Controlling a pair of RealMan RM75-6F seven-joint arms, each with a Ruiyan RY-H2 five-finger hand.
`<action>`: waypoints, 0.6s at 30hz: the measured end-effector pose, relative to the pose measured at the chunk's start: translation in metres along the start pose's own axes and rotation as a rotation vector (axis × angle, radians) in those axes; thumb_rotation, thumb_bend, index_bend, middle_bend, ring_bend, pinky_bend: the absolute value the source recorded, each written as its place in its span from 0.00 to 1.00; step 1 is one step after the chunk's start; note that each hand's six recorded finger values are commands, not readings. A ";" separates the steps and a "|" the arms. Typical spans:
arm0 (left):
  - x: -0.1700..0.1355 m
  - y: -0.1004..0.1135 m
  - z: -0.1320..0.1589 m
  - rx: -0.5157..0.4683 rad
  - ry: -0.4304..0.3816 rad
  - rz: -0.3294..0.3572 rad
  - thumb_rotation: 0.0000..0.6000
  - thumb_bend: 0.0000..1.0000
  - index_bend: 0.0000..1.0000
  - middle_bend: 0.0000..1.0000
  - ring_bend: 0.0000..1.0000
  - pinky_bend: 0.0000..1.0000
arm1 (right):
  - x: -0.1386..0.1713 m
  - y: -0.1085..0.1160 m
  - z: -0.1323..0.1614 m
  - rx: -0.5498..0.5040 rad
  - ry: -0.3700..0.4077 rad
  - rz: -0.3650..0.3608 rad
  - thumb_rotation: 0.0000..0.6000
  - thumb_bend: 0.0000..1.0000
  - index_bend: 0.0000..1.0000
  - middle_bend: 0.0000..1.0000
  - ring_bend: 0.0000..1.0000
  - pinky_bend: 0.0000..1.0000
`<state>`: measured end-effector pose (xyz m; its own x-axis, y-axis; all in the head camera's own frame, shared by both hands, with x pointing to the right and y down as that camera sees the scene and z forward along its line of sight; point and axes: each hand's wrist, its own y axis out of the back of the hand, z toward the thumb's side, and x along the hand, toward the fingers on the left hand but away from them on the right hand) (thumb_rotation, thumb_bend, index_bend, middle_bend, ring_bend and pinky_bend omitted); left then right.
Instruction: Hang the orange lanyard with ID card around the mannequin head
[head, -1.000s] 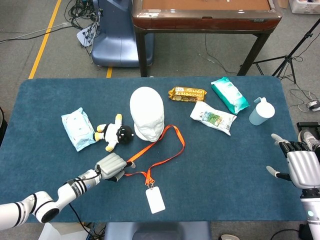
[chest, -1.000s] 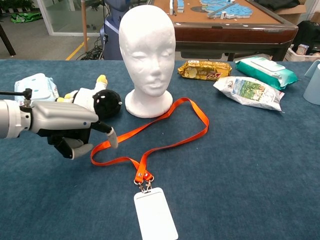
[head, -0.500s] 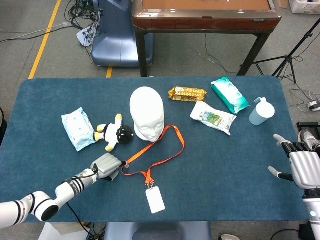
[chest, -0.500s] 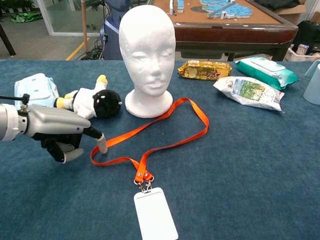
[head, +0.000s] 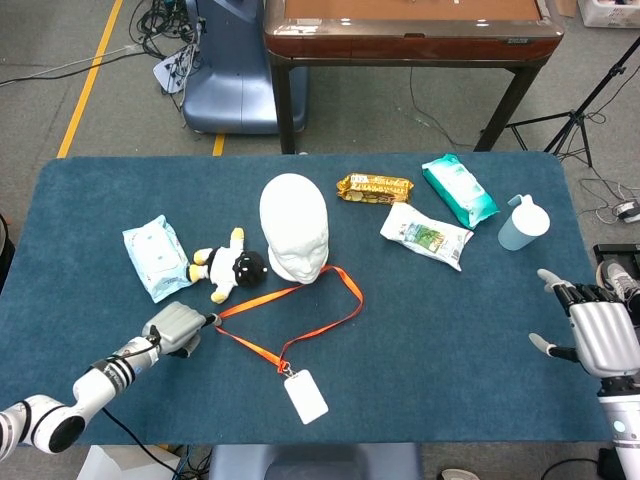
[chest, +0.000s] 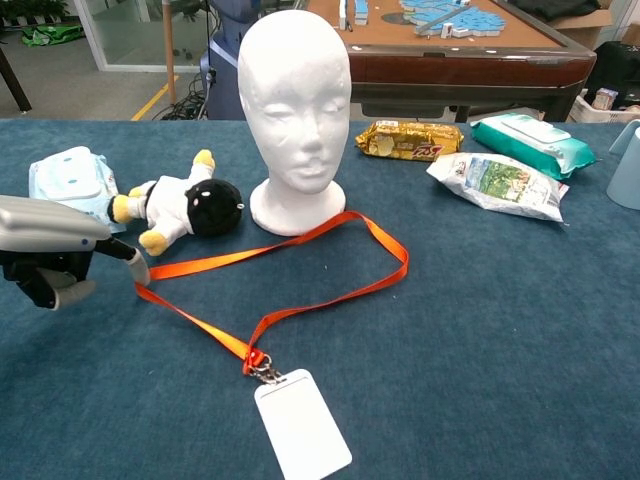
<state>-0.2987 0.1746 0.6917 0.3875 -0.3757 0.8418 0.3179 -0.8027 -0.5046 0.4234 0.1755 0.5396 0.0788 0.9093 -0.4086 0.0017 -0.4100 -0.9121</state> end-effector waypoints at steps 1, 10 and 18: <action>-0.003 -0.001 -0.003 0.008 0.009 -0.001 1.00 0.60 0.20 0.98 0.98 0.86 | -0.001 0.000 0.001 0.002 0.004 0.003 1.00 0.07 0.17 0.35 0.36 0.29; -0.028 -0.010 -0.012 -0.020 0.060 -0.045 1.00 0.60 0.20 0.98 0.98 0.86 | -0.012 -0.013 0.029 0.026 0.105 0.089 1.00 0.13 0.17 0.47 0.53 0.54; -0.034 -0.006 0.001 -0.054 0.023 -0.030 1.00 0.60 0.20 0.98 0.98 0.86 | -0.031 -0.026 0.081 0.052 0.292 0.205 1.00 0.37 0.17 0.78 0.86 0.88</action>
<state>-0.3130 0.1923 0.6663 0.3579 -0.3609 0.8612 0.2814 -0.8377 -0.4680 0.3398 0.1641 0.5736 0.3540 0.7468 -0.5630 -0.0936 -0.5707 -0.8158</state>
